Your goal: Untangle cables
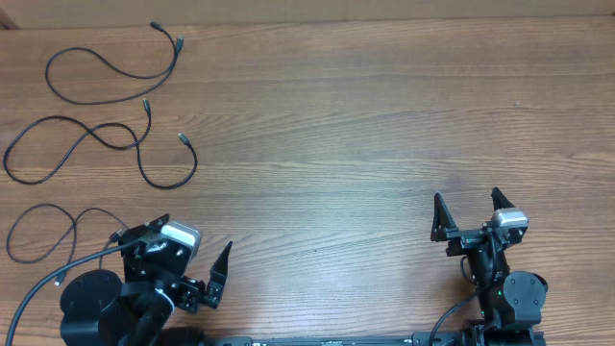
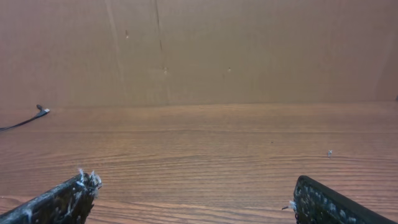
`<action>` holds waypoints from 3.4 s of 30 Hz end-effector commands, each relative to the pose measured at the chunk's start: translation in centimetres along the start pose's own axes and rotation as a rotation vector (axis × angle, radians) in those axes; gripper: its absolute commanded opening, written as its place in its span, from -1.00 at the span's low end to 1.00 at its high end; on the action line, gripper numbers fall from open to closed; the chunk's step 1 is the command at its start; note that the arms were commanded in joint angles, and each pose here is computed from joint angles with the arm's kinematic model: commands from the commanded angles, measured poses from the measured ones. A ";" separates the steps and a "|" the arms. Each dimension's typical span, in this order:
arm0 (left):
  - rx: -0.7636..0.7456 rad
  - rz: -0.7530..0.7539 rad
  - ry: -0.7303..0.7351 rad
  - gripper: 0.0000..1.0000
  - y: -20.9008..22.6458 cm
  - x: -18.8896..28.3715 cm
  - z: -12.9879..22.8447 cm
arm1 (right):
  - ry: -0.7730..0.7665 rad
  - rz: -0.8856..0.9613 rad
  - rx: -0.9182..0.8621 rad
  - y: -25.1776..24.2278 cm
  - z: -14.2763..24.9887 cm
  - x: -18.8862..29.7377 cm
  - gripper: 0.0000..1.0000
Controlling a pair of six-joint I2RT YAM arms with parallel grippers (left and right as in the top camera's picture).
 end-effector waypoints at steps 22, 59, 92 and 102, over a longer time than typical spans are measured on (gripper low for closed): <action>0.090 -0.193 -0.528 0.99 3.6 -7.7 2.7 | -0.006 0.008 0.002 -0.2 0.1 0.0 1.00; 0.175 -0.468 -0.356 0.99 7.4 -9.8 9.7 | -0.006 0.008 0.002 -0.2 0.1 0.0 1.00; 0.172 -0.455 -0.358 0.99 7.2 -9.9 9.6 | -0.006 0.008 0.002 -0.2 0.1 0.0 1.00; 0.172 -0.455 -0.358 0.99 7.2 -9.9 9.6 | -0.005 0.036 0.001 -0.7 0.2 0.0 1.00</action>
Point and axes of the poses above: each gripper's point midway between its finger pads, its own x axis back along the fingers, its own y axis along the line the jaws close on, z = x × y, the point moved 1 cm from there along x, back along the fingers, and after that the axes turned 2 degrees about -x, right-handed, at the moved point
